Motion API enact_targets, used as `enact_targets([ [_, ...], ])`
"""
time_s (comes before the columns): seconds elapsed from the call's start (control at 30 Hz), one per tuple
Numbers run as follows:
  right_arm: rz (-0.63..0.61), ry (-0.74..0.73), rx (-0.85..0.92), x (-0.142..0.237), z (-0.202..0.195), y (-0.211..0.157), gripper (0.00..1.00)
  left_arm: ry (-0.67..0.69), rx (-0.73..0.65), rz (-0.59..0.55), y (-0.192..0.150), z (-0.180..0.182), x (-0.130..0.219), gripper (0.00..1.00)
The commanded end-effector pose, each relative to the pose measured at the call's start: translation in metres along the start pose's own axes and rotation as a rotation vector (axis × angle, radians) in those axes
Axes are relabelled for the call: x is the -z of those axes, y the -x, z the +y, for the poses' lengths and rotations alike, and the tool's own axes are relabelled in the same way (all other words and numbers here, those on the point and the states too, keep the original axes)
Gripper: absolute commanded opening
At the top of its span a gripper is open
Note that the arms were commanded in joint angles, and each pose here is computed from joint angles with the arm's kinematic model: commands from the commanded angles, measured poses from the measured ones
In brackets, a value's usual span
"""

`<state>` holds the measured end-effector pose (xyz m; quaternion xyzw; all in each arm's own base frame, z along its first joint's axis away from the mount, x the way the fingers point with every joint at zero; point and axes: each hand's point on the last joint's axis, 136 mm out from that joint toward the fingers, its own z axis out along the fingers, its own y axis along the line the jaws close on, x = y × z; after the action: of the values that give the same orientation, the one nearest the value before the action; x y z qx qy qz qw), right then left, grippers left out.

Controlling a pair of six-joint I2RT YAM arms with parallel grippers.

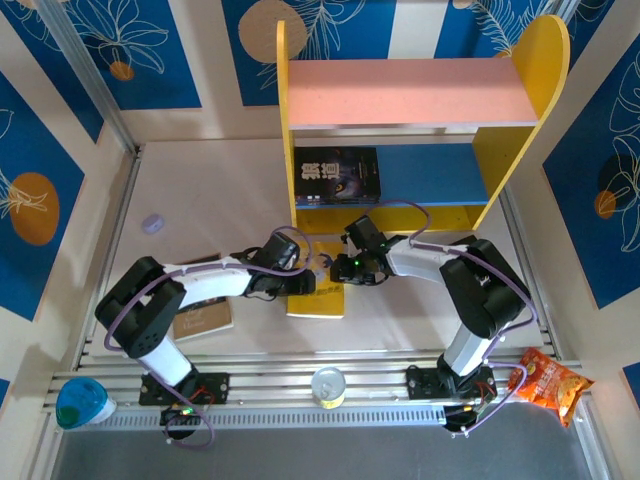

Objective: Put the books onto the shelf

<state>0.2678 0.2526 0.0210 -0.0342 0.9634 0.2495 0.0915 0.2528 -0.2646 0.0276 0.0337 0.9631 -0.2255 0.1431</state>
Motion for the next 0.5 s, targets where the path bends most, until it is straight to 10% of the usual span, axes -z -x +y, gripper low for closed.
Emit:
enact_targets([
  [0.0,0.140,0.023,0.005,-0.021,0.003,-0.035,0.26,-0.033,-0.023,-0.036,0.013,-0.007,-0.005,0.66],
  [0.47,0.134,0.067,0.034,-0.028,0.019,-0.030,0.25,-0.123,-0.074,-0.125,0.028,-0.031,0.031,0.60],
])
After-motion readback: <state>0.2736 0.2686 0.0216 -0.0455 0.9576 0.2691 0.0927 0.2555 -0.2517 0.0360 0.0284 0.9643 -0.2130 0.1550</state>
